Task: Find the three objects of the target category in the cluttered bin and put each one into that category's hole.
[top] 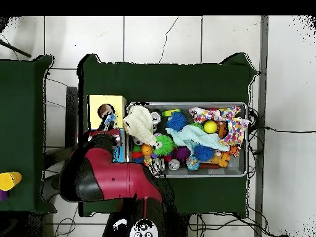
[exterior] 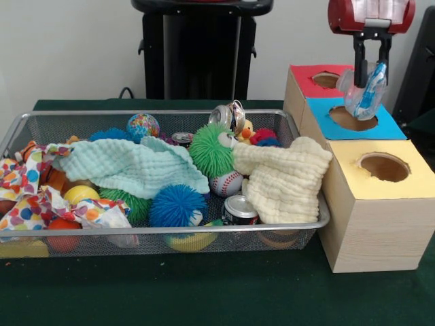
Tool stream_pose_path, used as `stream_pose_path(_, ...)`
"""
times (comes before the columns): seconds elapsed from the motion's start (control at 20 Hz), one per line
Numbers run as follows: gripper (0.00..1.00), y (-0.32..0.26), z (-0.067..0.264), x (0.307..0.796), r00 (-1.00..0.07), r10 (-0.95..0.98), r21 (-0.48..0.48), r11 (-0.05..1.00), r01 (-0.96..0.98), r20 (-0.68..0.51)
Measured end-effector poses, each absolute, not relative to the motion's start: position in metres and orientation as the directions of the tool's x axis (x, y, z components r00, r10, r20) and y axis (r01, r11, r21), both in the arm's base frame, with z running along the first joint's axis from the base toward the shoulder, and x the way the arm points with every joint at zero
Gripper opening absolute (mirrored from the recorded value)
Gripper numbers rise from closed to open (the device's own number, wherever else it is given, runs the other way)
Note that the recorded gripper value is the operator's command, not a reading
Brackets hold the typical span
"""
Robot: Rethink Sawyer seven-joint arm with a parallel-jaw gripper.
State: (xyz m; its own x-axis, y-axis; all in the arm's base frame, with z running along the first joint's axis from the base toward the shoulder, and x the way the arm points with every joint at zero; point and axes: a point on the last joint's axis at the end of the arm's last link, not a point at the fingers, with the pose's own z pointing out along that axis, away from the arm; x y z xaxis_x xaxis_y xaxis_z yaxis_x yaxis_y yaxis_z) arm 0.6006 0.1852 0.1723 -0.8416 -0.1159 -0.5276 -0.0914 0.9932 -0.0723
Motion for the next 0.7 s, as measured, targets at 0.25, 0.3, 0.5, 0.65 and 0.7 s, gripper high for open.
stream_pose_path(0.25, 0.0, 0.1851, 0.1746, 0.6046, -0.82, -0.116, -0.075, 0.993, -0.089, -0.561)
stream_pose_path(0.3, 0.0, 0.1851, 0.1747, 0.6048, -0.818, -0.116, -0.076, 0.993, -0.089, -0.563)
stream_pose_path(0.5, 0.0, 0.185, 0.1746, 0.6048, -0.815, -0.116, -0.076, 0.993, -0.089, -0.567)
stream_pose_path(0.65, 0.0, 0.1839, 0.1744, 0.6048, -0.813, -0.115, -0.076, 0.993, -0.087, -0.571)
stream_pose_path(0.7, 0.0, 0.1834, 0.1744, 0.605, -0.812, -0.114, -0.077, 0.993, -0.086, -0.573)
